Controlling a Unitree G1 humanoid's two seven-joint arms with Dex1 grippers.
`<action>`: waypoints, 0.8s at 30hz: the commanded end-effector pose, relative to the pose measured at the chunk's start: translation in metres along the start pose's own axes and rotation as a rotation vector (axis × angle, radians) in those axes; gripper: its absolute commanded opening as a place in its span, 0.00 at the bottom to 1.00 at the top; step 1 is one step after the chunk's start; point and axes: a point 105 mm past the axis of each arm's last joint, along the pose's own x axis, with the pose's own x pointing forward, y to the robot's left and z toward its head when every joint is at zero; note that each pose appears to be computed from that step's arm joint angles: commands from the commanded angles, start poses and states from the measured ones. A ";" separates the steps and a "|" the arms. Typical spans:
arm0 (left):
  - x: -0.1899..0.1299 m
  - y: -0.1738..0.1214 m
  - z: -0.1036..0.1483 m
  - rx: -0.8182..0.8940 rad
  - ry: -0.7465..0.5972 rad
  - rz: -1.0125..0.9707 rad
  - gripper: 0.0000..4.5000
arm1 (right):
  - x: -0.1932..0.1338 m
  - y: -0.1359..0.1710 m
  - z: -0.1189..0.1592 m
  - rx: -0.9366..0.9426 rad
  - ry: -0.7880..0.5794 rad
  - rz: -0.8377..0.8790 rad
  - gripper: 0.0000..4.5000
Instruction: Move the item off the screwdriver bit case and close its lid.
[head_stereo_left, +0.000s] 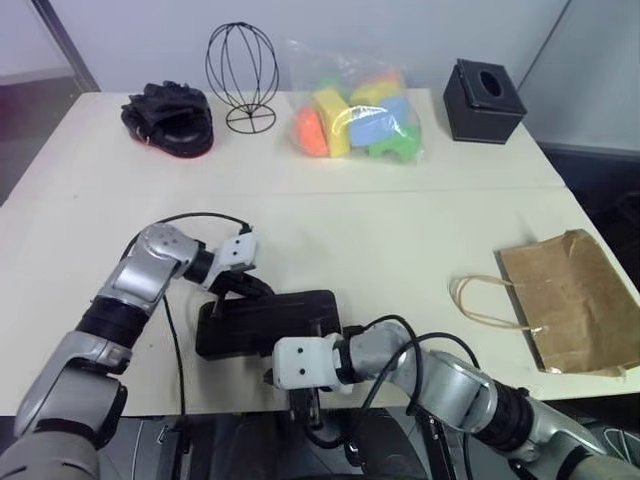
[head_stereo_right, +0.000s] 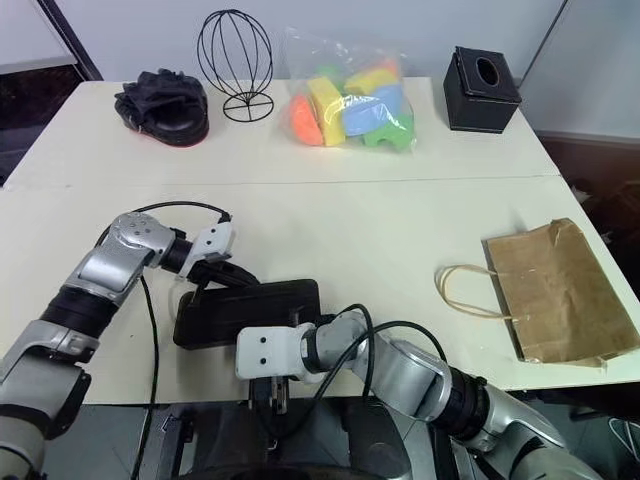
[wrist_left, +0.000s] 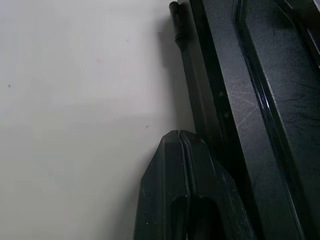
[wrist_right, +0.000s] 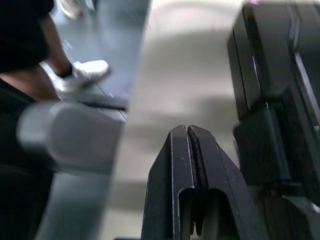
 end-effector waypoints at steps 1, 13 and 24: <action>0.008 -0.004 -0.001 0.025 0.027 -0.041 0.00 | 0.001 -0.015 0.005 -0.075 0.018 -0.087 0.01; 0.016 -0.034 0.000 -0.050 -0.009 -0.175 0.00 | -0.015 -0.087 -0.020 -0.227 0.185 -0.527 0.01; 0.013 0.012 -0.019 -0.030 0.056 0.068 0.17 | -0.022 -0.010 -0.012 0.253 -0.044 -0.111 0.35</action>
